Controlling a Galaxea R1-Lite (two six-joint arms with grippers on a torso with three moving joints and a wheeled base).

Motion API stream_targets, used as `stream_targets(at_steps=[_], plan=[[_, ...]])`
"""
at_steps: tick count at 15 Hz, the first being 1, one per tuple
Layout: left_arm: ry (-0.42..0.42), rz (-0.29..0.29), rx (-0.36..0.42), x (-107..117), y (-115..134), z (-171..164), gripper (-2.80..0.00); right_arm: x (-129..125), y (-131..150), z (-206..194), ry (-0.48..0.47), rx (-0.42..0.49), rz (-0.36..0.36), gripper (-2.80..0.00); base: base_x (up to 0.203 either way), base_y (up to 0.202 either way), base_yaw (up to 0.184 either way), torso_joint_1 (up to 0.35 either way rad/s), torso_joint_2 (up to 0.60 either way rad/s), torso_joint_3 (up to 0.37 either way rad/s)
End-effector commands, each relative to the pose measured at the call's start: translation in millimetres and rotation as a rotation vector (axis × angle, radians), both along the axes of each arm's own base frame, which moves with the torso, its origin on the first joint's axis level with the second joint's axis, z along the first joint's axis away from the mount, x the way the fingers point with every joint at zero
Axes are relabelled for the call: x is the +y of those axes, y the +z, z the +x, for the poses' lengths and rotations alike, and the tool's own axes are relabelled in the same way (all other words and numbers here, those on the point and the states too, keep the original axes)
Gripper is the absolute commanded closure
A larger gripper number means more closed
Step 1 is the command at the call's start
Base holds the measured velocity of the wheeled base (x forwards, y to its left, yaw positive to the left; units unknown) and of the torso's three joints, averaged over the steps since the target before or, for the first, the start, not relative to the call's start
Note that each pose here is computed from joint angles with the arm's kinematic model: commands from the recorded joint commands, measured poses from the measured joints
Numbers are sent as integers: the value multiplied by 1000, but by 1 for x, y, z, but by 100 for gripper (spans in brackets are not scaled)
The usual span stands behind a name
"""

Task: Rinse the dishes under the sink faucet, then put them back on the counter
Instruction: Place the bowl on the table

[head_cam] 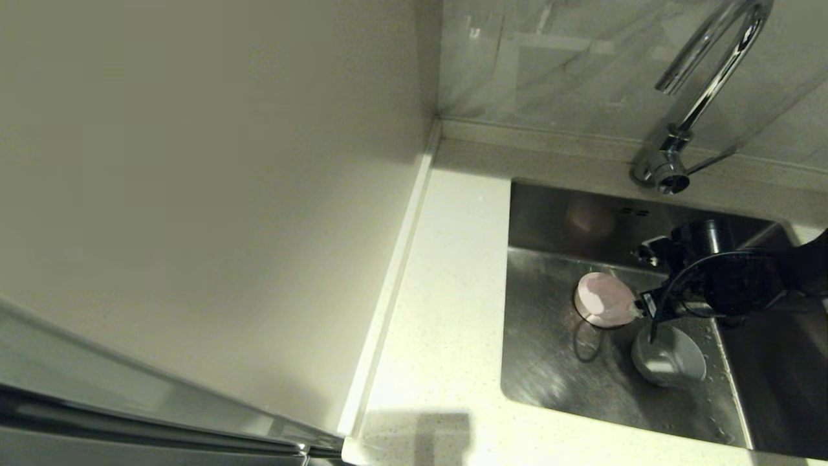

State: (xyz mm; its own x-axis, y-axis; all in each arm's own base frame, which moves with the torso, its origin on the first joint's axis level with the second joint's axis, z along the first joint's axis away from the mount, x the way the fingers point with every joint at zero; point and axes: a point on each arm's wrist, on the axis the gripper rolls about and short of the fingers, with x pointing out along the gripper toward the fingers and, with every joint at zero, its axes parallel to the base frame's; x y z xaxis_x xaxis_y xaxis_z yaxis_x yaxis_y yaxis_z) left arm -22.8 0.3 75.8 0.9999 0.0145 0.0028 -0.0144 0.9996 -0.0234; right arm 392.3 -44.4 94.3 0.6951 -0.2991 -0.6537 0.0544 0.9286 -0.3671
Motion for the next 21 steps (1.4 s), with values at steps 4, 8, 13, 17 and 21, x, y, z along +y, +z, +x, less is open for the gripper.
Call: stream_targets(at_steps=[4, 8, 13, 17, 21], plan=[[1, 0, -3, 0, 0, 0, 0, -3, -24, 32, -100, -63, 9, -280, 0, 0, 0, 0, 0, 0], [1, -1, -5, 0, 0, 0, 0, -3, -41, 37, -116, -36, 18, -280, 0, 0, 0, 0, 0, 0], [-1, -1, -3, 0, 0, 0, 0, 2, -47, 44, -125, -43, 43, -280, 0, 0, 0, 0, 0, 0], [0, -1, -4, 0, 0, 0, 0, 3, -48, 43, -113, -33, 44, 0, 0, 0, 0, 0, 0, 0], [1, -1, -3, 0, 0, 0, 0, 2, -50, 44, -118, -34, 46, 0, 0, 0, 0, 0, 0, 0]])
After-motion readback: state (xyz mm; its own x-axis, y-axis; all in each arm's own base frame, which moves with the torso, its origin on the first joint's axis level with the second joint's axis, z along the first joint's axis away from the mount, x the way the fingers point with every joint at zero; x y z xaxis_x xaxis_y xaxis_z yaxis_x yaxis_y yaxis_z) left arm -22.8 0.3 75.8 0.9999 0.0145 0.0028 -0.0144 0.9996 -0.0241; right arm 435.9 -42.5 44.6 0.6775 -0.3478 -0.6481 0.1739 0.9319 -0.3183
